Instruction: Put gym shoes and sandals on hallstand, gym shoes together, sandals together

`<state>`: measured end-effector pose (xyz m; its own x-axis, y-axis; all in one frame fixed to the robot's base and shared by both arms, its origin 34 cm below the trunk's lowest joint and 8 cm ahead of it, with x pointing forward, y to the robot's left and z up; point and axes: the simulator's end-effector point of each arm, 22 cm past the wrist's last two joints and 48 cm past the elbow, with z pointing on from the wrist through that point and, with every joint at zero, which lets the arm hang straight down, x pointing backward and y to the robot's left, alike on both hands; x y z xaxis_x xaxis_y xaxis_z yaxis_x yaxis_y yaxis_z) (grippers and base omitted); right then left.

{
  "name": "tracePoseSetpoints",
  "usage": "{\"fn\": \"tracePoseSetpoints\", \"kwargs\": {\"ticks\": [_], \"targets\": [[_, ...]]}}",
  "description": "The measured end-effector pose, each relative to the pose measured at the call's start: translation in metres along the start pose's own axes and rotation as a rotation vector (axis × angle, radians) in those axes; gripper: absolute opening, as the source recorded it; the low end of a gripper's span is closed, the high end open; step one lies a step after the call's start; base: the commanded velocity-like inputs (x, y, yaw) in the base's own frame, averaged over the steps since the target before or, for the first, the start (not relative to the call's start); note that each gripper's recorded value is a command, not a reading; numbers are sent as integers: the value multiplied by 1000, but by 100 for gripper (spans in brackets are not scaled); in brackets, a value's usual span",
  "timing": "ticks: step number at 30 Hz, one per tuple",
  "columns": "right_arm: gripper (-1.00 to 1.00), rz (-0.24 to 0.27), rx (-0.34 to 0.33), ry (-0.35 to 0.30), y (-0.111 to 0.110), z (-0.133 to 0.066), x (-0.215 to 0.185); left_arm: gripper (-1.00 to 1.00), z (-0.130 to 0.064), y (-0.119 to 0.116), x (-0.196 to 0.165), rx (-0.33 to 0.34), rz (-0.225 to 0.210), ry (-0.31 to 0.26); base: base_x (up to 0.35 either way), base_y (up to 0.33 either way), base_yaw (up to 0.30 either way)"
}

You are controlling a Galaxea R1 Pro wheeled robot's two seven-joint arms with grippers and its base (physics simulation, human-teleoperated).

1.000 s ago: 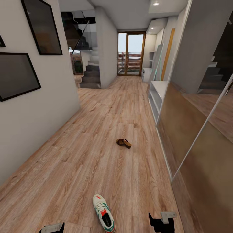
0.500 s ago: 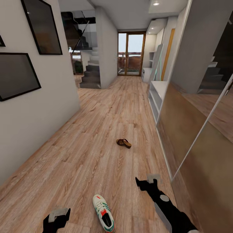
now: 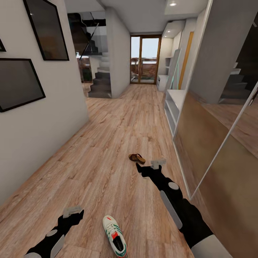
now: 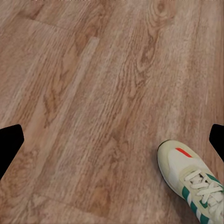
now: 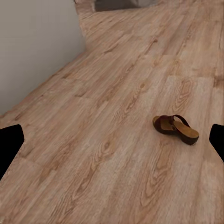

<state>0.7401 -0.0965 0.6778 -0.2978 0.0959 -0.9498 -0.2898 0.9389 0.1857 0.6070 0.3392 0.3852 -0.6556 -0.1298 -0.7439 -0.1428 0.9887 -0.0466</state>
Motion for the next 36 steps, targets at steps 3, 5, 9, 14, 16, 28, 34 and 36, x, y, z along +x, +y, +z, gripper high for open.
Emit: {"fn": "tracePoseSetpoints", "kwargs": {"ticks": [3, 5, 9, 14, 16, 28, 34, 36], "targets": [[100, 11, -34, -54, 21, -2, -27, 100, 1, 0, 1, 2, 5, 7, 0, 0, 0], [100, 13, -41, -63, 25, -3, -31, 100, 0, 0, 2, 2, 6, 10, 0, 0, 0], [100, 21, -49, -66, 29, -3, -33, 100, 0, 0, 4, 5, 11, 14, 0, 0, 0], [100, 104, -75, -45, 35, -4, -30, 100, 0, -1, 6, 9, 35, 20, 0, 0, 0], [100, 116, -80, -37, 36, -4, -29, 100, 0, -1, 6, 9, 37, 21, 0, 0, 0], [100, 137, -95, -6, 41, -5, -24, 100, -1, -117, 24, 89, -92, 138, 0, 0, 0], [100, 137, -96, -2, 42, -5, -24, 100, -10, -158, 34, 36, -210, 133, 0, 0, 0], [100, 137, -96, -3, 42, -5, -24, 100, -11, -161, 33, 32, -220, 122, 0, 0, 0]]}}
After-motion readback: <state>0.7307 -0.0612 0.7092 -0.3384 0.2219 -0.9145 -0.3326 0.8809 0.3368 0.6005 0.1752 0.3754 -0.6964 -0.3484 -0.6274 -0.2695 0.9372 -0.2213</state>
